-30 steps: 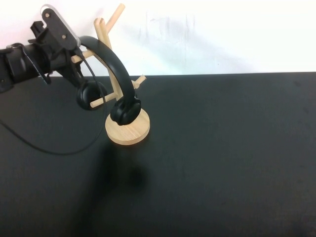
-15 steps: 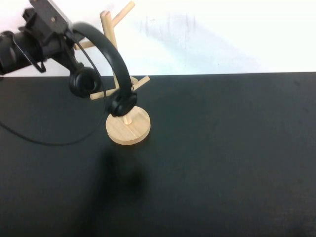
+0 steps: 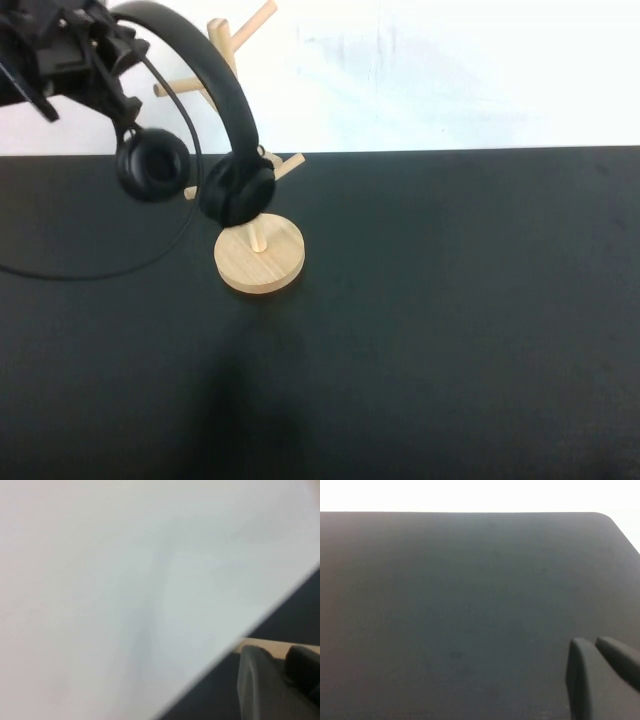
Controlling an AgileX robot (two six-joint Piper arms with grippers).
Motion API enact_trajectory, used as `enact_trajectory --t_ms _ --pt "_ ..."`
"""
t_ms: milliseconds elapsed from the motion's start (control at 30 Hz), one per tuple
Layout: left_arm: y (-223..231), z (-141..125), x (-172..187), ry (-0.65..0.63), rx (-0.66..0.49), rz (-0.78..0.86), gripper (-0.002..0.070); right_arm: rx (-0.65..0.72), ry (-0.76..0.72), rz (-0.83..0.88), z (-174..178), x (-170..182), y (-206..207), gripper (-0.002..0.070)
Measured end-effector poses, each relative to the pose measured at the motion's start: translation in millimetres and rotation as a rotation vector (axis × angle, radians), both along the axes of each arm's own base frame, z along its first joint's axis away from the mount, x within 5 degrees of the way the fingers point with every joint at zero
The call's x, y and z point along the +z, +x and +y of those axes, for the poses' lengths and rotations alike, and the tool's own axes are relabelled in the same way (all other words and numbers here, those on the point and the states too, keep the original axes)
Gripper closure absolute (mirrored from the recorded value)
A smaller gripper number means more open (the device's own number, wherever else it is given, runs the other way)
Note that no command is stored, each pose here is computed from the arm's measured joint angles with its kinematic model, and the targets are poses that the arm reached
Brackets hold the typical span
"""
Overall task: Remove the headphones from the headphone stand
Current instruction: Place the headphones on the table
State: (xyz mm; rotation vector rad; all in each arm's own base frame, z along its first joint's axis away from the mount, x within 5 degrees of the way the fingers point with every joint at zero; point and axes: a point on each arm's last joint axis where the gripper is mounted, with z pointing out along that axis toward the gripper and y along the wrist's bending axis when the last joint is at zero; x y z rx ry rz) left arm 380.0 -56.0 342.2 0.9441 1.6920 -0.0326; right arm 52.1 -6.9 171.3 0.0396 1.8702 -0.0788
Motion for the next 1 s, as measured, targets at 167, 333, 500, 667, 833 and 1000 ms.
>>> enact_trajectory --t_ms 167,333,500,667,833,1000 --pt "-44.9 -2.3 25.6 -0.057 -0.023 0.217 0.061 0.0 0.0 0.0 0.0 0.0 0.0 0.0685" --pt "-82.6 -7.5 32.0 -0.146 0.12 0.536 0.061 0.0 0.0 0.0 0.0 0.0 0.0 0.0685" --pt "-93.1 -53.5 3.7 -0.031 0.131 0.773 0.061 0.0 0.0 0.0 0.0 0.0 0.0 0.0685" --pt "-88.6 -123.7 -52.9 0.162 0.115 0.913 0.061 0.0 0.0 0.0 0.0 0.0 0.0 0.0685" --pt "-62.5 -173.2 -103.0 0.277 0.097 0.967 0.061 0.0 0.0 0.0 0.0 0.0 0.0 0.0685" --pt "-23.6 -197.3 -149.0 0.318 0.146 1.013 0.061 0.0 0.0 0.0 0.0 0.0 0.0 0.0685"
